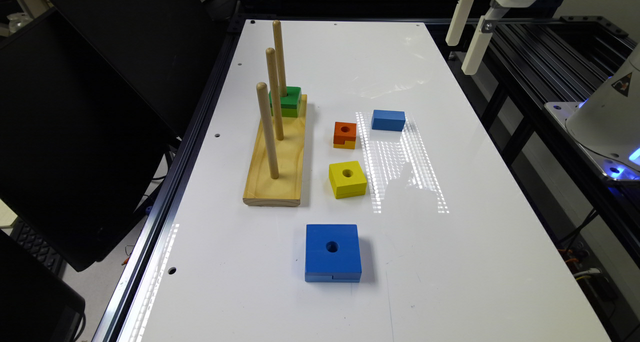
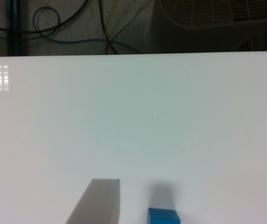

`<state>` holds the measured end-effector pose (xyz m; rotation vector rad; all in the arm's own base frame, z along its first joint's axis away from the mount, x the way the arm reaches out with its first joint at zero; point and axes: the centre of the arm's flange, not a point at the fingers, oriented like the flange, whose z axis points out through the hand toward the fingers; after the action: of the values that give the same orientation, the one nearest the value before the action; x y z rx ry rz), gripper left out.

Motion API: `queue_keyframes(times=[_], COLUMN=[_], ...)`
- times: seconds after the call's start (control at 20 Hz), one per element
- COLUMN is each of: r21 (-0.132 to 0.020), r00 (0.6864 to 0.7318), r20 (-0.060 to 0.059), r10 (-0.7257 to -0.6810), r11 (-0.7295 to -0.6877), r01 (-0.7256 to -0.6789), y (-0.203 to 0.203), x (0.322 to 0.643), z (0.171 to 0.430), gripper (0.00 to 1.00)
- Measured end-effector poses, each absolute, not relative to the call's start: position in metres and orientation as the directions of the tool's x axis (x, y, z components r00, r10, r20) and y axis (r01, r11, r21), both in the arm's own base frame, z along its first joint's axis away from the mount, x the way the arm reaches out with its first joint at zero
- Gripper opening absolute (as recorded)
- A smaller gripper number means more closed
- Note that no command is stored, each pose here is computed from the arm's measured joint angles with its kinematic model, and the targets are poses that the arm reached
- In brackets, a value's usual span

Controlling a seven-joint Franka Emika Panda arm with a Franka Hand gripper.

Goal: Pick up yellow block.

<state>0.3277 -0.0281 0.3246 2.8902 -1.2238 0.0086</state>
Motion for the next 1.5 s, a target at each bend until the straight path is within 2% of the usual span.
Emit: queue_keyframes(times=[1.1,1.25,1.3,1.5], r21=[-0.001,-0.003,-0.007,-0.014], r00=[0.6957,0.6962,0.6943,0.6925], r20=[0.008,0.012,0.017,0.024], r10=[-0.7183,-0.7177,-0.7194,-0.7210], r11=[-0.6957,-0.6963,-0.6945,-0.6929], r01=[-0.7183,-0.7178,-0.7194,-0.7209], y=[-0.028,-0.028,-0.029,-0.030], x=[0.328,0.329,0.330,0.338], z=[0.325,0.327,0.329,0.333], gripper=[1.00,1.00,1.00,1.00])
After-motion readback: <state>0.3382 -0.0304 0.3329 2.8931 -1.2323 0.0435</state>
